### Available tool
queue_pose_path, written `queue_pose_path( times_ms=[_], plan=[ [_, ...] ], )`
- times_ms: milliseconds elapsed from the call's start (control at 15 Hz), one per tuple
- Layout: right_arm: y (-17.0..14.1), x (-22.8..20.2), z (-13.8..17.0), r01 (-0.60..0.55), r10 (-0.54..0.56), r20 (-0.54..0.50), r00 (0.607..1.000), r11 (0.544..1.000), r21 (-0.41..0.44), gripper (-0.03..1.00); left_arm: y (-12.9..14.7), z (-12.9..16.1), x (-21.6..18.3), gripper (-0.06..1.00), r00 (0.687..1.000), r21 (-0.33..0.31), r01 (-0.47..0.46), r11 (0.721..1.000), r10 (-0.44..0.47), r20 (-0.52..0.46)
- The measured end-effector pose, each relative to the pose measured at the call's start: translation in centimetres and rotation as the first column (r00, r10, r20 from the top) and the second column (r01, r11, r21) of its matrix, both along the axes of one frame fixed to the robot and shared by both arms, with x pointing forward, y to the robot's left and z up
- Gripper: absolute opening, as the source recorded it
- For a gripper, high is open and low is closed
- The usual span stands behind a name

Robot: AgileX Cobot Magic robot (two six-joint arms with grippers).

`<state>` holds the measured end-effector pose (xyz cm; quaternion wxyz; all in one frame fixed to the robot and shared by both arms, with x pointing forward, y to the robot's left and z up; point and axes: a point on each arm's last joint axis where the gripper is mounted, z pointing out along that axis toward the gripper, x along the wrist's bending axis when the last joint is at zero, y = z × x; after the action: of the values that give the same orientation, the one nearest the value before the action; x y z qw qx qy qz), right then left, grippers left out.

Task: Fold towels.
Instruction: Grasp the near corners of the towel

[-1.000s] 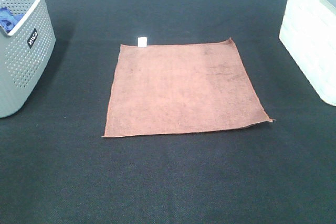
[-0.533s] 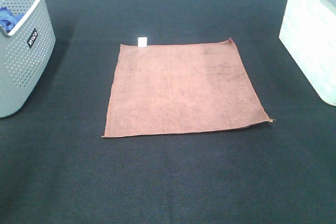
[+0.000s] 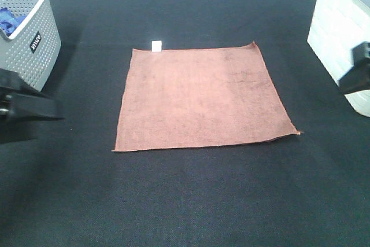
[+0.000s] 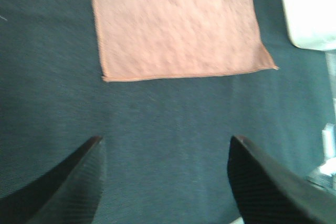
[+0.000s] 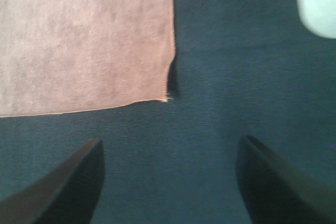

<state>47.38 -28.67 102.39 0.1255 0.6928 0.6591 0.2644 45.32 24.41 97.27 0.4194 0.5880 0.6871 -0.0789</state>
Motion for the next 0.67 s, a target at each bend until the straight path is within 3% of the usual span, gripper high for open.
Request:
queue_pose_path(
  times_ms=[133,400,667],
  plan=[
    [0.4,2.0,-1.7,-0.011,0.014,-0.066,0.998,0.999,0.047,0.7,-0.5,-2.0,1.6,0.65,0.998,-0.039,0.019,0.999,-0.021,-0.054],
    [0.7,5.8,-5.4,0.01,0.012,-0.188,0.982,0.993,0.114,0.75,-3.5,-4.9,5.6,0.65,0.986,-0.036,0.114,0.993,-0.117,-0.12],
    [0.8,8.2,-7.2,0.016,0.014,-0.235,0.972,0.992,0.124,0.75,-4.3,-7.1,9.2,0.65,0.983,-0.02,0.096,0.995,-0.098,-0.157]
  ],
)
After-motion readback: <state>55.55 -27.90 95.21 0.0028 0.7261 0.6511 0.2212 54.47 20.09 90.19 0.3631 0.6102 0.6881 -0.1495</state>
